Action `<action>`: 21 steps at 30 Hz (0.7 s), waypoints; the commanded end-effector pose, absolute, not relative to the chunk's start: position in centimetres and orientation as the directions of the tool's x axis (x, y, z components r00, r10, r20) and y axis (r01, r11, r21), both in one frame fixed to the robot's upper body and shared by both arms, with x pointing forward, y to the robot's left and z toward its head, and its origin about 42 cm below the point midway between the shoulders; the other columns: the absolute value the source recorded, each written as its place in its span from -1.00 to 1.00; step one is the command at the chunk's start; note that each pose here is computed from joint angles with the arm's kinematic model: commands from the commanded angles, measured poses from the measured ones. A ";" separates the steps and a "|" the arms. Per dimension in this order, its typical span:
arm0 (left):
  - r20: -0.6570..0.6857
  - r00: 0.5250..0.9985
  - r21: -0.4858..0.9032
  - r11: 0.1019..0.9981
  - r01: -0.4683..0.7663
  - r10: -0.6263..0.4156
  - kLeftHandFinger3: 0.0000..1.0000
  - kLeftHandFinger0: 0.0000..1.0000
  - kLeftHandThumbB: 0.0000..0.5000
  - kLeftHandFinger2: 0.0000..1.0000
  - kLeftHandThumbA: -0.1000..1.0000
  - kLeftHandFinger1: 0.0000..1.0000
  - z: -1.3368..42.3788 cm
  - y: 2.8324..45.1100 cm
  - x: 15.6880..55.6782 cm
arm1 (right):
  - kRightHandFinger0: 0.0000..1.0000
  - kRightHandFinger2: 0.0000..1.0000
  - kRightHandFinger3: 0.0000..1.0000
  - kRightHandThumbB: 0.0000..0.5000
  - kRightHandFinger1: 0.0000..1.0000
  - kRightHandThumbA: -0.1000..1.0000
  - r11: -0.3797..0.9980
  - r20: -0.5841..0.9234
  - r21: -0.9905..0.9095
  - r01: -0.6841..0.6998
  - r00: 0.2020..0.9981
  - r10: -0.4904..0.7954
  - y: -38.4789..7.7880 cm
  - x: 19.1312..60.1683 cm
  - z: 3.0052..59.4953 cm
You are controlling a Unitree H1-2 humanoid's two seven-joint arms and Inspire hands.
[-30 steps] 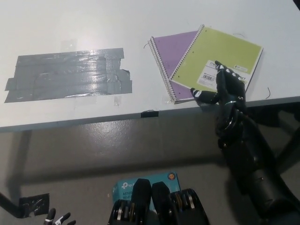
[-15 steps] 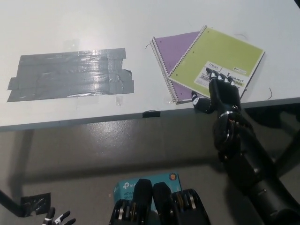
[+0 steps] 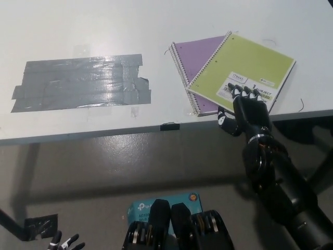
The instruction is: The robot uses its right hand to align two notebooks stacked together until they are fully overlapped
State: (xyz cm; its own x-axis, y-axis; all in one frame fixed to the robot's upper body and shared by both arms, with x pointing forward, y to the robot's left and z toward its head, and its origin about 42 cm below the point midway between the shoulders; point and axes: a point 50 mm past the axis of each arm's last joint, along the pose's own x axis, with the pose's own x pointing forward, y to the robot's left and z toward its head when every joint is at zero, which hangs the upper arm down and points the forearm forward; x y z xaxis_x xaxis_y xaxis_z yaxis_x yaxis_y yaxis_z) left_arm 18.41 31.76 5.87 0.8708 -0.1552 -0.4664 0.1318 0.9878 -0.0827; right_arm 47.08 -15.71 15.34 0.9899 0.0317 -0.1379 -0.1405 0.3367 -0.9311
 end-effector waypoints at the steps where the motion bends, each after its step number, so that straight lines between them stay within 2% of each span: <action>1: -0.441 0.881 -0.057 0.985 0.161 -0.170 1.00 0.51 1.00 1.00 1.00 0.82 6.4 32.6 18.4 | 1.00 1.00 1.00 0.46 1.00 1.00 0.301 -0.400 -0.859 -0.414 0.910 0.109 -16.0 42.9 8.1; 4: -0.443 0.880 -0.051 0.985 0.165 -0.170 1.00 0.46 1.00 0.99 1.00 0.82 6.6 32.6 18.2 | 1.00 1.00 1.00 0.58 1.00 1.00 0.262 -0.411 -0.860 -0.437 0.899 0.151 -15.9 41.8 7.2; 6: -0.443 0.880 -0.050 0.985 0.167 -0.172 1.00 0.56 1.00 0.98 1.00 0.82 6.5 32.6 18.3 | 1.00 1.00 1.00 0.56 1.00 1.00 0.236 -0.405 -0.867 -0.439 0.896 0.181 -16.2 41.5 6.8; 8: -0.443 0.880 -0.049 0.984 0.168 -0.173 1.00 0.57 1.00 0.99 1.00 0.83 6.5 32.6 18.3 | 1.00 1.00 1.00 0.54 1.00 1.00 0.211 -0.410 -0.870 -0.447 0.891 0.195 -16.4 41.3 6.5; 11: -0.444 0.879 -0.049 0.984 0.169 -0.173 1.00 0.59 1.00 1.00 1.00 0.83 6.6 32.6 18.2 | 1.00 1.00 1.00 0.50 1.00 1.00 0.082 -0.422 -0.889 -0.451 0.874 0.240 -17.3 40.9 6.0; 14: -0.452 0.877 -0.043 0.986 0.164 -0.166 1.00 0.57 1.00 0.99 1.00 0.82 6.6 32.8 18.1 | 1.00 1.00 1.00 0.54 1.00 1.00 0.049 -0.440 -0.885 -0.462 0.867 0.235 -18.0 40.7 5.5; 16: -0.459 0.872 -0.047 0.985 0.169 -0.171 1.00 0.58 1.00 0.97 1.00 0.83 6.5 32.8 17.8 | 1.00 1.00 1.00 0.51 1.00 1.00 0.023 -0.449 -0.885 -0.465 0.866 0.220 -20.1 40.4 5.4; 17: -0.458 0.872 -0.047 0.984 0.170 -0.172 1.00 0.66 1.00 0.96 1.00 0.83 6.5 32.8 17.7 | 1.00 1.00 1.00 0.54 1.00 1.00 0.017 -0.462 -0.880 -0.474 0.864 0.199 -21.5 40.4 5.5; 18: -0.458 0.872 -0.041 0.984 0.173 -0.172 1.00 0.59 1.00 0.96 1.00 0.83 6.5 32.7 17.7 | 1.00 1.00 1.00 0.57 1.00 1.00 0.016 -0.466 -0.879 -0.476 0.866 0.181 -22.1 40.6 5.7; 19: -0.458 0.872 -0.041 0.984 0.176 -0.175 1.00 0.60 1.00 0.95 1.00 0.84 6.5 32.8 17.7 | 1.00 1.00 1.00 0.59 1.00 1.00 0.017 -0.468 -0.878 -0.478 0.867 0.173 -22.5 40.9 5.9; 21: -0.461 0.871 -0.043 0.984 0.171 -0.172 1.00 0.67 1.00 0.94 1.00 0.86 6.5 32.7 17.6 | 1.00 1.00 1.00 0.52 1.00 1.00 0.014 -0.465 -0.881 -0.474 0.869 0.168 -22.9 41.2 6.3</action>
